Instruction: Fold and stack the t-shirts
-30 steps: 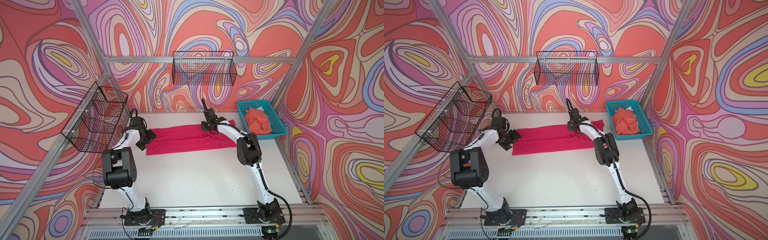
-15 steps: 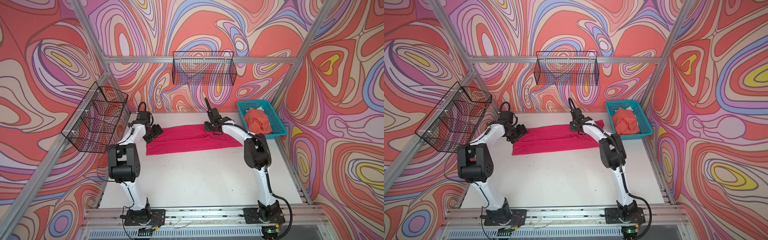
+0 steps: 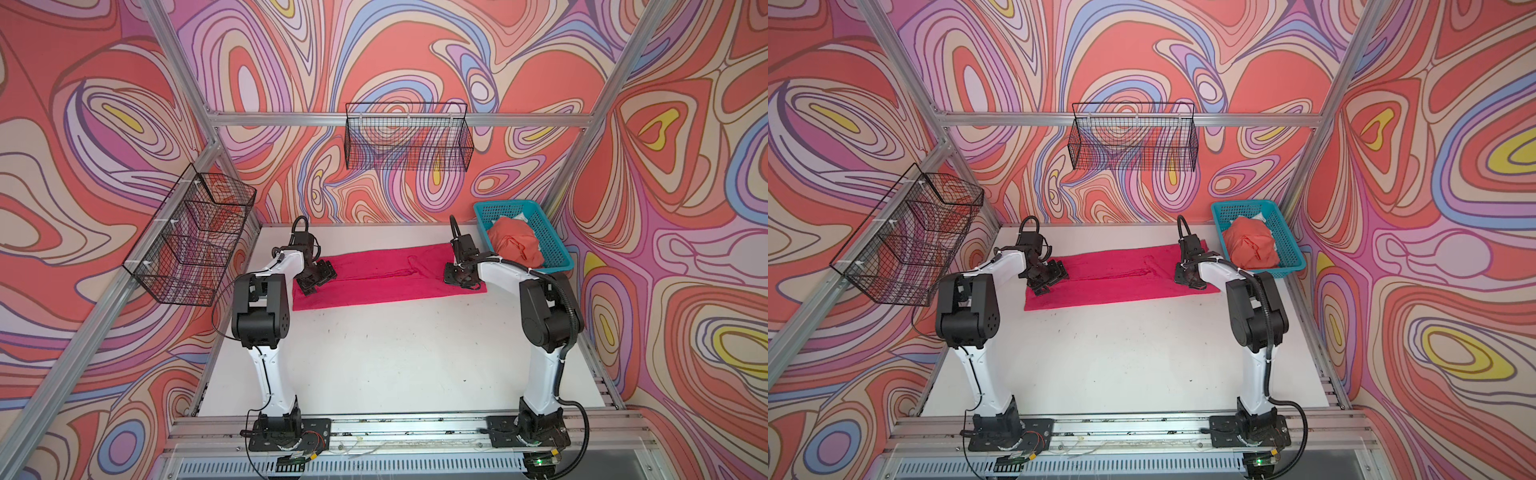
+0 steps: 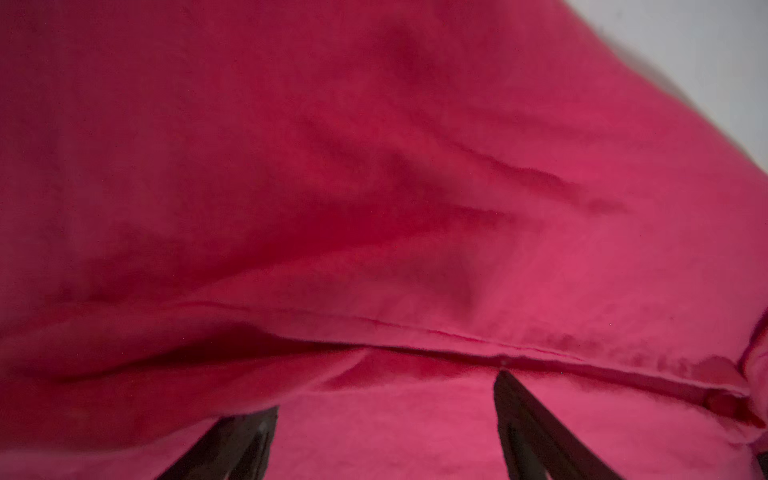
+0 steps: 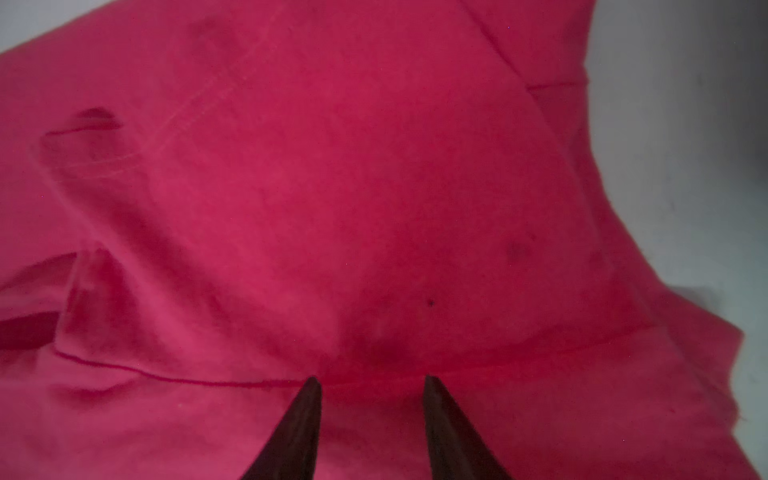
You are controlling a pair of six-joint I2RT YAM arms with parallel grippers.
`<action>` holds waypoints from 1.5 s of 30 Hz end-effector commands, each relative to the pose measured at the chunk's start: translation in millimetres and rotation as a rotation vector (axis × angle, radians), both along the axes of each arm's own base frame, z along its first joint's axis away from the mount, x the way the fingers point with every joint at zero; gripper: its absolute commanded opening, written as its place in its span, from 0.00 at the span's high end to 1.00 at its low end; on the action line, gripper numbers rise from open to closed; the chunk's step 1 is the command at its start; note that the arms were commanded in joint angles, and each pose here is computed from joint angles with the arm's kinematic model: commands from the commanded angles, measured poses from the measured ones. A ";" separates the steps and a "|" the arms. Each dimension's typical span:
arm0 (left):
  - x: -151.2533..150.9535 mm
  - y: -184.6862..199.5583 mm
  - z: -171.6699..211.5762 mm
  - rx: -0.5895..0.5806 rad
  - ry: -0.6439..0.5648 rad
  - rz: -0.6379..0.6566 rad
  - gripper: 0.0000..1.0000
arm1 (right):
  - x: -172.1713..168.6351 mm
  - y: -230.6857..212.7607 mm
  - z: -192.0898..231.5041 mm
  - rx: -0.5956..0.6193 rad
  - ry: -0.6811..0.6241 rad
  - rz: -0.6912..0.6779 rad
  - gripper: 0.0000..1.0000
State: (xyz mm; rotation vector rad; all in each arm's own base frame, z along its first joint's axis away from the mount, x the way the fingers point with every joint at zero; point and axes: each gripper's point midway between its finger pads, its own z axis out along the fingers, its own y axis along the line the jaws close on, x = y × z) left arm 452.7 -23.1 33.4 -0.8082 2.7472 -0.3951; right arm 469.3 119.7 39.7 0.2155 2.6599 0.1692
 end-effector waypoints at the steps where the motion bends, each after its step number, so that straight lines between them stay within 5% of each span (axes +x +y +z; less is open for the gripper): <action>1: -28.1 29.0 -27.7 0.039 0.105 0.092 0.18 | 1.1 -8.1 -16.4 -0.006 0.018 -0.032 0.56; 16: -84.8 32.3 -36.6 0.041 0.207 0.121 0.19 | 1.9 -44.2 -54.7 -0.138 0.096 -0.066 0.57; 31: -84.5 28.7 -28.8 0.022 0.186 0.128 0.19 | 16.0 -31.1 42.9 -0.029 -0.116 -0.059 0.55; 36: -85.8 29.6 -28.6 0.029 0.186 0.126 0.19 | 1.8 -21.9 27.0 0.050 -0.069 -0.075 0.58; 45: -85.7 30.1 -31.2 0.032 0.193 0.122 0.19 | -25.6 -60.4 -26.3 -0.019 0.043 -0.174 0.63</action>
